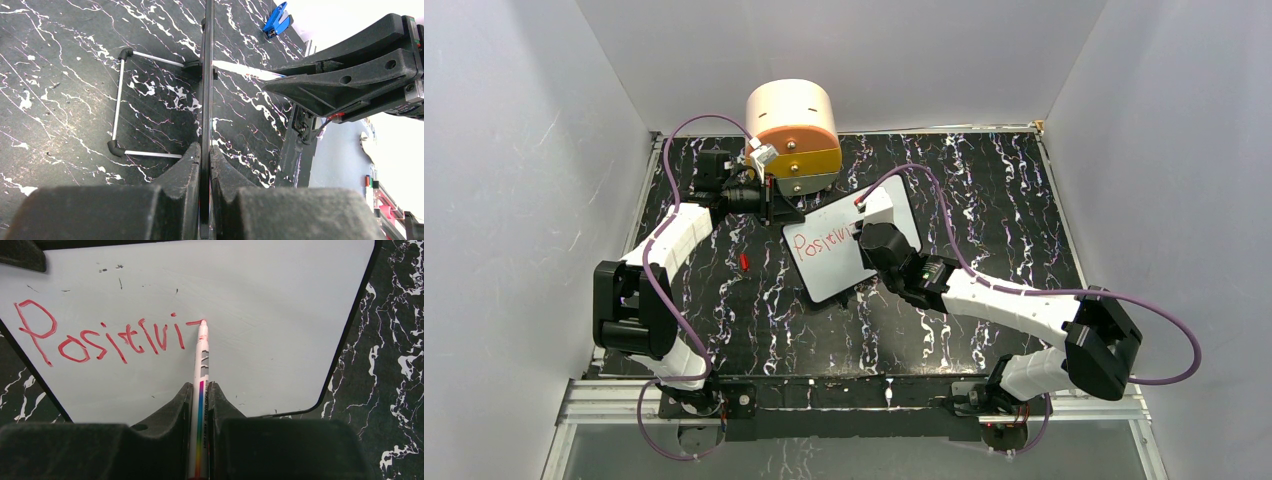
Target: Write a sentence on the whiteboard
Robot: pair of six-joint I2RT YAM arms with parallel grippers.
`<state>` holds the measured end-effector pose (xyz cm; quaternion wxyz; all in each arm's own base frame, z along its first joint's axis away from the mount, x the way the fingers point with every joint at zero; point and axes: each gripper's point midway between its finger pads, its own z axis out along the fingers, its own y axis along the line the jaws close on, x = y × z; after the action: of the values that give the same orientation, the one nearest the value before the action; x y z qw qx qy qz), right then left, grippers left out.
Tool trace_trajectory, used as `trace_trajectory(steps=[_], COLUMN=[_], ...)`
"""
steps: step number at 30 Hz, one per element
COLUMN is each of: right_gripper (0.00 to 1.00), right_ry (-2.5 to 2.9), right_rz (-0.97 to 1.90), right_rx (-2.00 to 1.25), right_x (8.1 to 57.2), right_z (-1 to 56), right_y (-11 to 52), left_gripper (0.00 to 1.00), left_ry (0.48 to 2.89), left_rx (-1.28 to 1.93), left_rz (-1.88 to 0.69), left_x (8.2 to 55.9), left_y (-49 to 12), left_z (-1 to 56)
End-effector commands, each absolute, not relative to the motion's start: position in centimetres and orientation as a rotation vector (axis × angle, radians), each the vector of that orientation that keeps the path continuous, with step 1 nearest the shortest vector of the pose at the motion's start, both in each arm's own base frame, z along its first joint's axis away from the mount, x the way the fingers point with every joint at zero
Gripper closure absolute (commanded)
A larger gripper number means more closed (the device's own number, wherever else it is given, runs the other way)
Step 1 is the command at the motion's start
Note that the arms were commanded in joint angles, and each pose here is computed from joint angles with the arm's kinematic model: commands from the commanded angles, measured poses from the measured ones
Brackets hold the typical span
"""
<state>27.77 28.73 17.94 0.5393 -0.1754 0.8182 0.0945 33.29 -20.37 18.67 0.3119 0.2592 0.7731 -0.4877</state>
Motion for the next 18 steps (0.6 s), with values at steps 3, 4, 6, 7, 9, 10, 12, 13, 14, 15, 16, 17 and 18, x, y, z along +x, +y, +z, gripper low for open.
trace_trajectory(steps=[3, 4, 6, 7, 9, 10, 12, 13, 14, 15, 16, 17, 18], right_gripper=[1.00, 1.00, 1.00, 1.00, 1.00, 1.00, 1.00, 1.00, 1.00, 1.00, 1.00, 1.00, 1.00], right_ry=[1.903, 1.899, 1.887, 1.879, 1.864, 1.859, 1.857, 1.858, 1.859, 1.860, 1.860, 1.860, 1.860], right_rz=[0.243, 0.251, 0.272, 0.284, 0.300, 0.304, 0.299, 0.297, 0.297, 0.298, 0.299, 0.299, 0.299], right_rx=[-0.388, -0.389, -0.391, -0.394, -0.397, -0.397, -0.398, -0.400, -0.403, -0.403, -0.405, -0.408, -0.407], right_x=[28.2, 28.1, 28.0, 28.0, 28.0, 28.0, 28.1, 28.1, 28.1, 28.2, 28.2, 28.2, 28.3], right_z=[19.7, 19.9, 20.2, 20.3, 20.7, 20.8, 20.8, 20.8, 20.7, 20.7, 20.7, 20.6, 20.6], right_y=[28.6, 28.6, 28.7, 28.8, 29.0, 29.1, 29.1, 29.2, 29.3, 29.3, 29.4, 29.5, 29.5], left_gripper=[1.00, 1.00, 1.00, 1.00, 1.00, 1.00, 1.00, 1.00, 1.00, 1.00, 1.00, 1.00, 1.00], left_ry=[2.162, 2.164, 2.163, 2.164, 2.163, 2.163, 2.164, 2.163, 2.164, 2.163, 2.163, 2.165, 2.163], left_rx=[0.640, 0.638, 0.638, 0.638, 0.639, 0.639, 0.639, 0.639, 0.638, 0.639, 0.639, 0.638, 0.639], left_rz=[-1.248, -1.250, -1.249, -1.250, -1.249, -1.248, -1.248, -1.248, -1.247, -1.248, -1.248, -1.249, -1.250], left_x=[32.8, 32.7, 32.8, 32.7, 32.8, 32.8, 32.8, 32.8, 32.8, 32.8, 32.8, 32.8, 32.8], left_y=[-19.9, -19.9, -19.9, -19.9, -19.9, -19.9, -19.9, -19.9, -19.9, -19.9, -19.9, -19.9, -19.9], left_z=[15.8, 15.8, 15.8, 15.8, 15.8, 15.8, 15.8, 15.8, 15.8, 15.8, 15.8, 15.8, 15.8])
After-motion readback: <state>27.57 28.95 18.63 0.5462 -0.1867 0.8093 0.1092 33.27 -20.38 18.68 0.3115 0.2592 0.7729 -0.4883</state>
